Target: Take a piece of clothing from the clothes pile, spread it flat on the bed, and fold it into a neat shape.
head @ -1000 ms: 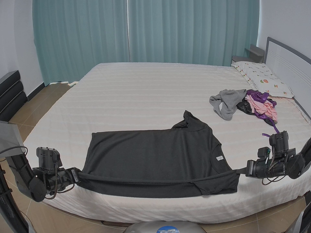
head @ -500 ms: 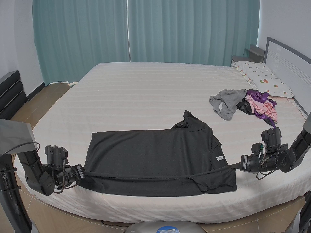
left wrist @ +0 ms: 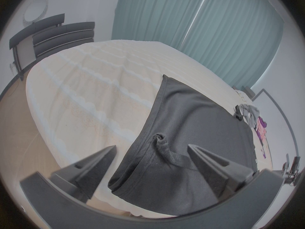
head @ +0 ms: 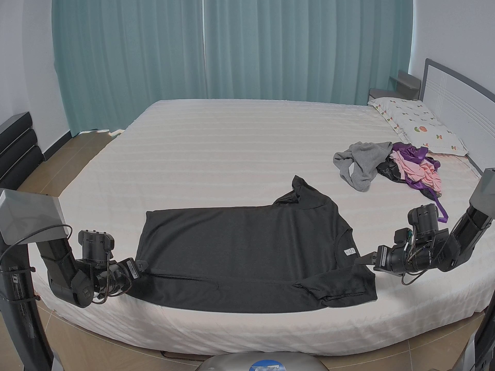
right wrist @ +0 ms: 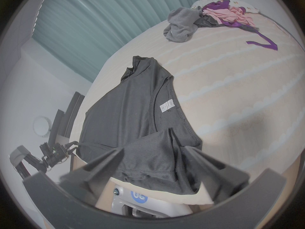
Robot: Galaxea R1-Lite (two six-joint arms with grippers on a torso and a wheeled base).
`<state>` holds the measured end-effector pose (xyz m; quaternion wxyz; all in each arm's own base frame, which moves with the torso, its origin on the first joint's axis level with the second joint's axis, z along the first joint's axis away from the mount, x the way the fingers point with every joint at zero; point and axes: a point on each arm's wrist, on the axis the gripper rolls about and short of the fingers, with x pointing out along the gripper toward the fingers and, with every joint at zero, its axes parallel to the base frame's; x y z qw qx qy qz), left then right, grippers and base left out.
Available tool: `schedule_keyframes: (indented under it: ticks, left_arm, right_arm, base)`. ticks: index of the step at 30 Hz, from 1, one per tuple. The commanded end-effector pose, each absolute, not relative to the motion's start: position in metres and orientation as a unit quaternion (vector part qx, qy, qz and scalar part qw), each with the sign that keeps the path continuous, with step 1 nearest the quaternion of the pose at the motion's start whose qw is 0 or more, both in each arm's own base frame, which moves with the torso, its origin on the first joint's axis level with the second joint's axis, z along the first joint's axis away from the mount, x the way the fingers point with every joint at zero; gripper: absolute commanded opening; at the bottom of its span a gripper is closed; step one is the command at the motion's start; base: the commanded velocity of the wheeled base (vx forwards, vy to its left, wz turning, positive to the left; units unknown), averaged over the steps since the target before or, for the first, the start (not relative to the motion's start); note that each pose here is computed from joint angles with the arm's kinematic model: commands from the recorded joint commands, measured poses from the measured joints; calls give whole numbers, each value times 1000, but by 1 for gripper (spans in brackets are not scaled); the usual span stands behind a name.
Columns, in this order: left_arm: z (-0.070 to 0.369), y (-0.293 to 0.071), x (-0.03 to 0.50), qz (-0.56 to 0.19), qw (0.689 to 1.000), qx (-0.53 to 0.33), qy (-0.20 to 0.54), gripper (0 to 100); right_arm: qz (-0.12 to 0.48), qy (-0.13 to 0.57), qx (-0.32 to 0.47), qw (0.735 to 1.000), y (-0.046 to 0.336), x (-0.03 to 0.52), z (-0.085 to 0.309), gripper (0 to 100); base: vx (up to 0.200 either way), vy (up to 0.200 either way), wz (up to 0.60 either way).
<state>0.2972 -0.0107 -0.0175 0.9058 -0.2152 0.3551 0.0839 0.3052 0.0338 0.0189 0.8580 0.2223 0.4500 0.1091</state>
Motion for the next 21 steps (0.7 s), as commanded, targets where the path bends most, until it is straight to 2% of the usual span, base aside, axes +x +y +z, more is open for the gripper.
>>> schedule_keyframes:
  ticks: [1, 10, 12, 16, 21]
  left_arm:
    - [-13, -9, 300, 89, 904, -240, 344, 100]
    - [20, 10, 294, 85, 903, -297, 298, 100]
    - [33, 17, 285, 65, 899, -321, 290, 100]
    - [39, 19, 276, 42, 894, -335, 293, 100]
    - [37, 19, 277, 56, 875, -381, 294, 100]
  right_arm:
    - [105, 436, 247, 859, 34, 300, 33, 100]
    - [97, 452, 266, 846, 32, 267, 39, 100]
    - [94, 457, 282, 838, 31, 252, 39, 100]
    - [92, 442, 302, 840, 31, 242, 39, 100]
    - [91, 423, 335, 837, 34, 242, 38, 100]
  base:
    - [0, 0, 0]
    - [0, 0, 0]
    - [0, 0, 0]
    - [0, 0, 0]
    - [40, 0, 0]
